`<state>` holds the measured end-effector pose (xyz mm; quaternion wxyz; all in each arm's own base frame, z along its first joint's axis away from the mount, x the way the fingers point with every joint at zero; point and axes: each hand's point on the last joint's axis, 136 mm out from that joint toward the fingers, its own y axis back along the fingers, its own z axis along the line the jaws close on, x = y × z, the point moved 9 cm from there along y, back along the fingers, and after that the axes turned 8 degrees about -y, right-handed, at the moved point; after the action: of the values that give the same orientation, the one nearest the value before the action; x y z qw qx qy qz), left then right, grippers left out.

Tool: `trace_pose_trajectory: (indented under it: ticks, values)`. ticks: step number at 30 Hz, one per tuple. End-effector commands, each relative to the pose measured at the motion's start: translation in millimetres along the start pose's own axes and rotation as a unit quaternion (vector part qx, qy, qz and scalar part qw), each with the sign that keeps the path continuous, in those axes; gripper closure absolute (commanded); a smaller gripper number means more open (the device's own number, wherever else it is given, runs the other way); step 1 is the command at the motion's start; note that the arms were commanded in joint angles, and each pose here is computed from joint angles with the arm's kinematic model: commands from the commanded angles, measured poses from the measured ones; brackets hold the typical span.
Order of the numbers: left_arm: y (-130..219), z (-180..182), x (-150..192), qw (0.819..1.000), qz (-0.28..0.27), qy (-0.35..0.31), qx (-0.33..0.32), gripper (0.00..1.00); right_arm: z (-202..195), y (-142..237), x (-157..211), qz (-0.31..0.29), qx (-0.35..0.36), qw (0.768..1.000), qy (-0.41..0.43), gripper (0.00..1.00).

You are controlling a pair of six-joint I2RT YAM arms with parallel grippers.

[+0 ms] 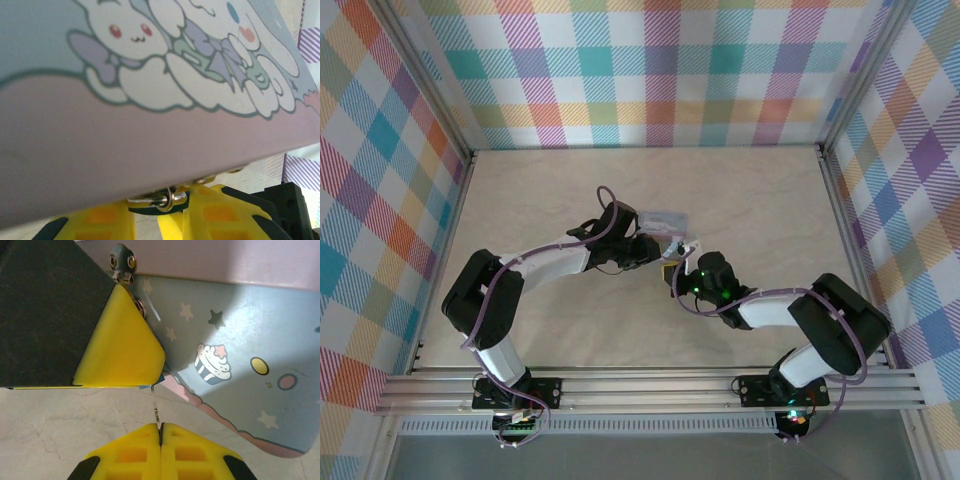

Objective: Unlock the padlock with the key

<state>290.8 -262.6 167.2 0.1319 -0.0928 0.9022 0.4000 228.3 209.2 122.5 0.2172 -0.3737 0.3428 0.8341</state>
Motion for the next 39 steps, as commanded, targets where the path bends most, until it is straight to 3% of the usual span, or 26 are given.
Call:
trace_pose_trajectory:
  ticks: [1, 16, 23, 39]
  values:
    - [15.7, -25.6, -5.4, 0.999, -0.004, -0.014, 0.050, 0.94, 8.6, -0.5, -18.9, -0.066, -0.011, 0.997, 0.030, 1.00]
    - [16.4, -26.6, -4.4, 0.999, 0.002, -0.002, 0.051, 0.94, 6.1, -7.2, -19.6, -0.083, -0.003, 0.994, 0.064, 1.00]
    - [14.4, -25.0, -3.2, 0.999, 0.002, -0.004, 0.049, 0.94, 8.5, -6.7, -21.7, -0.095, -0.026, 0.994, 0.040, 1.00]
    - [11.8, -17.3, -0.1, 0.999, -0.011, -0.032, 0.037, 0.94, -0.2, -8.2, -28.5, -0.056, -0.077, 0.995, -0.010, 1.00]
